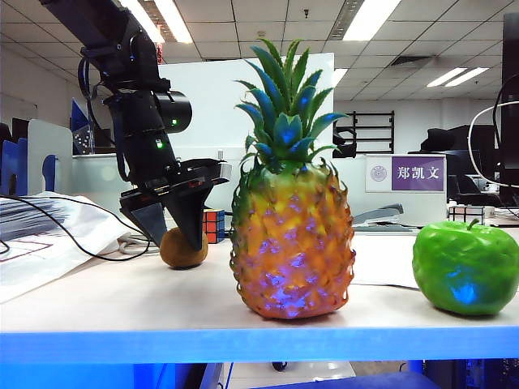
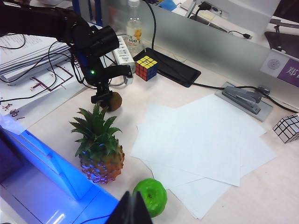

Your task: Arrange all the fruits from large to small from left to right in a row.

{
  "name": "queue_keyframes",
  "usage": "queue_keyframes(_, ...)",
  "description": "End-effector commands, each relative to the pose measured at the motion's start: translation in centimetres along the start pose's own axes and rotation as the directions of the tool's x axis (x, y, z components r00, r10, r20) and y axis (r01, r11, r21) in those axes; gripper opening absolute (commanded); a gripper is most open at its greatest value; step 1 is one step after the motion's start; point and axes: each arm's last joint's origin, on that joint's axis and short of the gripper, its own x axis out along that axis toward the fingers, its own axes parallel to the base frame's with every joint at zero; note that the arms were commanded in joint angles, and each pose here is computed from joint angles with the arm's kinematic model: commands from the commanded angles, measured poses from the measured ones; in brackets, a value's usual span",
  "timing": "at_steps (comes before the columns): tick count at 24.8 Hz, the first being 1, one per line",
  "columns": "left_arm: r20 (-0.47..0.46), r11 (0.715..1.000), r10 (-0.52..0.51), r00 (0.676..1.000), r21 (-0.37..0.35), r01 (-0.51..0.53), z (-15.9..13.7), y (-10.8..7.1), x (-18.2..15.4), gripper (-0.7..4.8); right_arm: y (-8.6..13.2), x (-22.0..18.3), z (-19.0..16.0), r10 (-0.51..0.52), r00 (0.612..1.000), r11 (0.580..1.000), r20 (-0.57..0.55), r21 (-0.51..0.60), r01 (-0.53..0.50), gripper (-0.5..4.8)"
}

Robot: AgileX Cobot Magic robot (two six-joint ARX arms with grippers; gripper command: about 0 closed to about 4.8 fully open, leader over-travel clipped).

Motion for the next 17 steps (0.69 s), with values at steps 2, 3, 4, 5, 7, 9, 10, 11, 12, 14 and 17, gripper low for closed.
queue_keyframes(2, 0.014, 1.000, 0.026, 1.000, -0.005, -0.026, 0.3, 0.1, 0.1, 0.25, 0.0, -0.1, 0.2, -0.005, 1.000, 1.000, 0.021, -0.003, 0.006, 0.17)
queue_keyframes(3, 0.009, 0.999, 0.052, 0.999, -0.014, -0.052, 0.3, 0.2, 0.1, -0.05, 0.0, -0.1, 0.2, -0.005, 1.000, 1.000, 0.021, -0.003, 0.006, 0.17)
queue_keyframes(4, 0.009, 0.999, 0.051, 0.999, -0.012, -0.051, 0.3, 0.2, 0.1, -0.05, 0.0, -0.1, 0.2, -0.005, 1.000, 1.000, 0.021, -0.003, 0.006, 0.17)
queue_keyframes(5, 0.011, 0.999, 0.048, 0.999, -0.011, -0.048, 0.4, 0.2, -0.1, -0.05, 0.0, -0.1, 0.2, -0.005, 1.000, 1.000, 0.021, -0.003, 0.006, 0.17)
queue_keyframes(7, 0.022, 0.997, 0.074, 0.997, 0.019, -0.074, 0.9, 0.2, -1.1, -0.05, 0.0, -0.1, 0.2, -0.006, 1.000, 1.000, 0.024, -0.003, 0.006, 0.17)
queue_keyframes(9, 0.069, 0.994, 0.098, 0.993, 0.040, -0.101, 2.1, 0.1, -3.2, -0.05, 0.0, -0.1, 0.3, -0.006, 1.000, 1.000, 0.028, -0.003, 0.006, 0.17)
queue_keyframes(10, 0.109, 0.995, 0.085, 0.990, 0.040, -0.089, 2.7, 0.0, -4.3, -0.05, 0.0, -0.1, 0.3, -0.006, 1.000, 1.000, 0.027, -0.003, 0.006, 0.17)
queue_keyframes(11, 0.175, 0.996, 0.067, 0.982, 0.054, -0.078, 3.6, -0.3, -6.3, -0.05, -0.1, -0.1, 0.2, -0.017, 1.000, 1.000, 0.024, -0.002, 0.017, 0.17)
queue_keyframes(12, 0.222, 0.996, 0.044, 0.974, 0.068, -0.060, 4.0, -0.6, -7.7, -0.05, -0.1, -0.1, 0.2, -0.032, 0.999, 0.999, 0.022, -0.002, 0.032, 0.17)
queue_keyframes(14, 0.347, 0.994, -0.019, 0.938, 0.103, -0.018, 5.1, -2.0, -11.6, -0.05, -0.2, -0.1, 0.2, -0.079, 0.997, 0.997, 0.015, -0.001, 0.080, 0.17)
queue_keyframes(17, 0.436, 0.983, -0.045, 0.899, 0.179, -0.038, 6.5, -6.3, -16.8, -0.05, -0.4, -0.2, 0.1, -0.128, 0.992, 0.992, 0.012, -0.001, 0.128, 0.17)
